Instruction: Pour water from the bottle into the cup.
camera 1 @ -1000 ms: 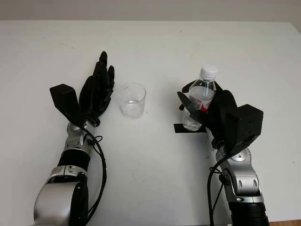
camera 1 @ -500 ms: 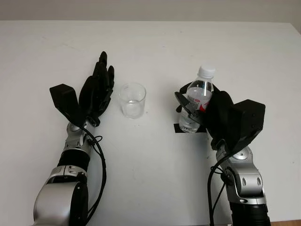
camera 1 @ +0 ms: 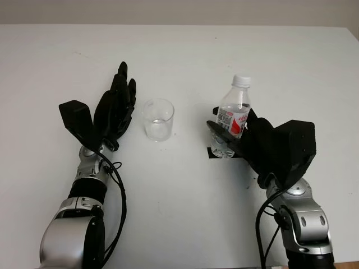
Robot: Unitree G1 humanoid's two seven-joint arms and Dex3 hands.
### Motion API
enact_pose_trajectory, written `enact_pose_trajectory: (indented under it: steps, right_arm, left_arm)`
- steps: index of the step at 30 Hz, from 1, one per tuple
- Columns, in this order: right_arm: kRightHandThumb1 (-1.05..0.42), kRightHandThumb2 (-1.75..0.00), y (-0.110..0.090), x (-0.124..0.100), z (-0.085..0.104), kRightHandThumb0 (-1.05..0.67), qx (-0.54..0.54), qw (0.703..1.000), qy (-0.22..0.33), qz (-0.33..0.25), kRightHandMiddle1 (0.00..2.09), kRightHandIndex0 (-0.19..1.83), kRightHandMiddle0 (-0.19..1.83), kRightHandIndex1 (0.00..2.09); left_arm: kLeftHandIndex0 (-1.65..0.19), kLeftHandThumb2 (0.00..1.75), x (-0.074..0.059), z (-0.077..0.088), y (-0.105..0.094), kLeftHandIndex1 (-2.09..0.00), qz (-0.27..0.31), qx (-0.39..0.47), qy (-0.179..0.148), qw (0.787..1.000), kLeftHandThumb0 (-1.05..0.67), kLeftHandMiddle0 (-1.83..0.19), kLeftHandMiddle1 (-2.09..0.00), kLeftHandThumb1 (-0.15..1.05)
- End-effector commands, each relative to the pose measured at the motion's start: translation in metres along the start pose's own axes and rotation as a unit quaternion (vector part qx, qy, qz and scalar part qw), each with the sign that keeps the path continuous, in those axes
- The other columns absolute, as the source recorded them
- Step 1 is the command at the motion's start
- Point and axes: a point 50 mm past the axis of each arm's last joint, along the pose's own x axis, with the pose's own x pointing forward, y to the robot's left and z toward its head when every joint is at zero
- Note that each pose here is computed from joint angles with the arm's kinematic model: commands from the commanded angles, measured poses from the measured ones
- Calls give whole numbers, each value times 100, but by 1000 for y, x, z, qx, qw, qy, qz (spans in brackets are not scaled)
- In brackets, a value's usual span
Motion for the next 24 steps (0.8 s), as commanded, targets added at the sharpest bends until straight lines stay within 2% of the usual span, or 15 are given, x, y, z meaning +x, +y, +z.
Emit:
enact_pose_trajectory:
  steps: [1, 6, 10, 19, 21, 24]
  right_arm:
    - [-88, -5, -2, -3, -4, -68, -22, 1000, 2, 13, 86, -12, -17, 29]
    - [-84, -5, -1, -4, -7, -77, -55, 997, -19, 50, 45, -18, -17, 6]
    - [-83, -5, -2, -4, -9, -83, -63, 996, -40, 55, 27, -19, -19, 1]
    - [-84, -6, -2, -8, -19, -89, -57, 995, -66, 48, 15, -19, -19, 0]
    - [-86, -6, -3, -10, -19, -95, -69, 994, -66, 44, 4, -19, -19, 0]
    - [-87, -6, -4, -11, -19, -100, -91, 992, -78, 33, 1, -19, -19, 0]
  left_arm:
    - [19, 76, -3, -2, 2, 0, -1, 1, 3, 1000, -84, 19, 0, 105]
    - [19, 76, -3, -1, 3, 0, 0, 3, 4, 1000, -85, 19, 0, 105]
    - [19, 76, -3, -1, 3, 0, -1, 5, 4, 1000, -84, 19, 0, 105]
    - [19, 77, -3, -2, 2, 0, -1, 1, 4, 1000, -84, 19, 0, 105]
    - [19, 76, -3, -2, 2, 0, -2, -4, 3, 1000, -84, 19, 0, 105]
    - [19, 75, -3, -2, 2, 0, -2, -9, 2, 1000, -84, 19, 0, 105]
